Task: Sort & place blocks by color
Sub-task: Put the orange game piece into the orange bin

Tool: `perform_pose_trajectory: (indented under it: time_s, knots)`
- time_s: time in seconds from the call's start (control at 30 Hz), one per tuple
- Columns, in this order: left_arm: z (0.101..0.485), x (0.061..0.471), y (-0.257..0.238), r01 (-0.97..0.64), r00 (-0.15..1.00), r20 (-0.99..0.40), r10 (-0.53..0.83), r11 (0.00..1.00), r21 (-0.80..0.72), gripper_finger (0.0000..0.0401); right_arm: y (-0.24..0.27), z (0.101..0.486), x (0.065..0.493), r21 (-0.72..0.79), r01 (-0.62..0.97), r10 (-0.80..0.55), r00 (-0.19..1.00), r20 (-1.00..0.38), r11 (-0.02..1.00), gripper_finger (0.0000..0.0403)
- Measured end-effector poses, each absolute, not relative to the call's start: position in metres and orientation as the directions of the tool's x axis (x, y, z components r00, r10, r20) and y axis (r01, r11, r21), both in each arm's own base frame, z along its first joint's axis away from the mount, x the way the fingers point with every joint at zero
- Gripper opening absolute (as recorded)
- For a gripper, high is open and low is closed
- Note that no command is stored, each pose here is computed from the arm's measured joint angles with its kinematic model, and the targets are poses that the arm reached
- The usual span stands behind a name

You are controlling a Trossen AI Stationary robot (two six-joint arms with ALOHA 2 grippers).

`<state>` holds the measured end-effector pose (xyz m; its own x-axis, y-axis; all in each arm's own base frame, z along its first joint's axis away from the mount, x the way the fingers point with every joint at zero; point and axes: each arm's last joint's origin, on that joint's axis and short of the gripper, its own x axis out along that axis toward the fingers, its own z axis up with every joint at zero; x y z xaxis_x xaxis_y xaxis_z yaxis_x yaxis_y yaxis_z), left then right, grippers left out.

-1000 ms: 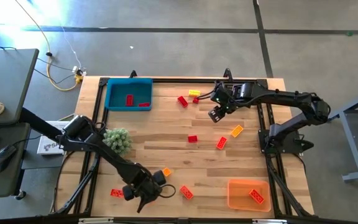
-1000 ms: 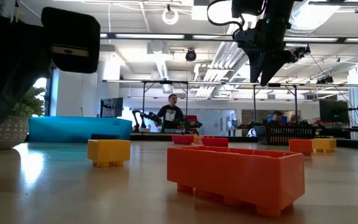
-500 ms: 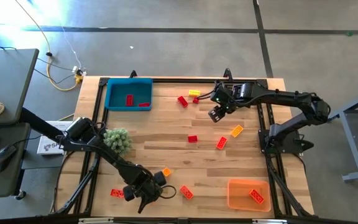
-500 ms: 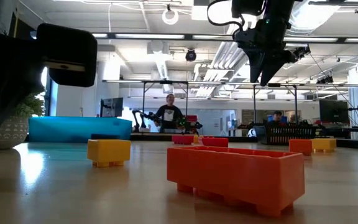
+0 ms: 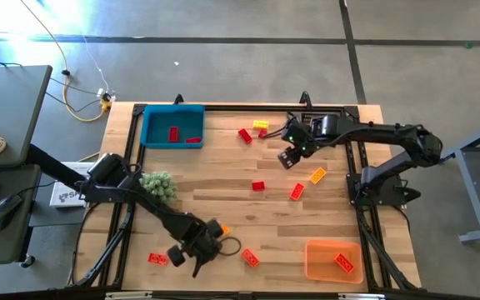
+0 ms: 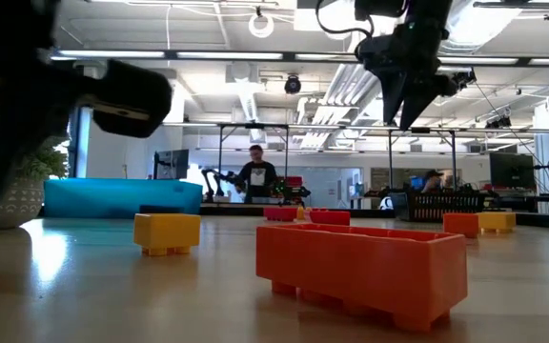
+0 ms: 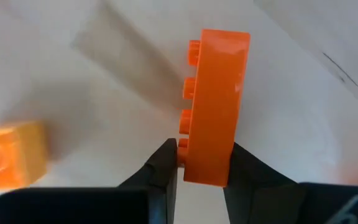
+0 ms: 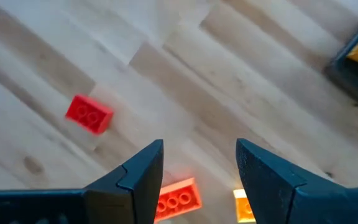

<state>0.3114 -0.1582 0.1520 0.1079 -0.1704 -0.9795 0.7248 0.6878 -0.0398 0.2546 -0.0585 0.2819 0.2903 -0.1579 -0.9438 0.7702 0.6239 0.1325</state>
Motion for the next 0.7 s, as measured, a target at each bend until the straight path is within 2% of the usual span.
perform_pose_trajectory:
  time_s: [0.17, 0.47, 0.7]
  knots:
    - [0.171, 0.316, -0.139, 0.646, 0.166, -0.970, -0.177, 0.762, -0.028, 0.0066, -0.040, 0.282, 0.258, 0.150, 0.748, -0.134, 0.305, -0.943, 0.646, 0.0189]
    - [0.212, 0.318, -0.099, 0.502, 0.315, -0.943, -0.109, 0.862, 0.068, 0.0066, -0.001, 0.283, 0.264, 0.224, 0.692, -0.049, 0.352, -0.935, 0.687, 0.0189]
    - [0.239, 0.320, -0.064, 0.278, 0.452, -0.892, -0.015, 0.953, 0.124, 0.0066, 0.029, 0.288, 0.274, 0.320, 0.602, 0.001, 0.468, -0.884, 0.732, 0.0188]
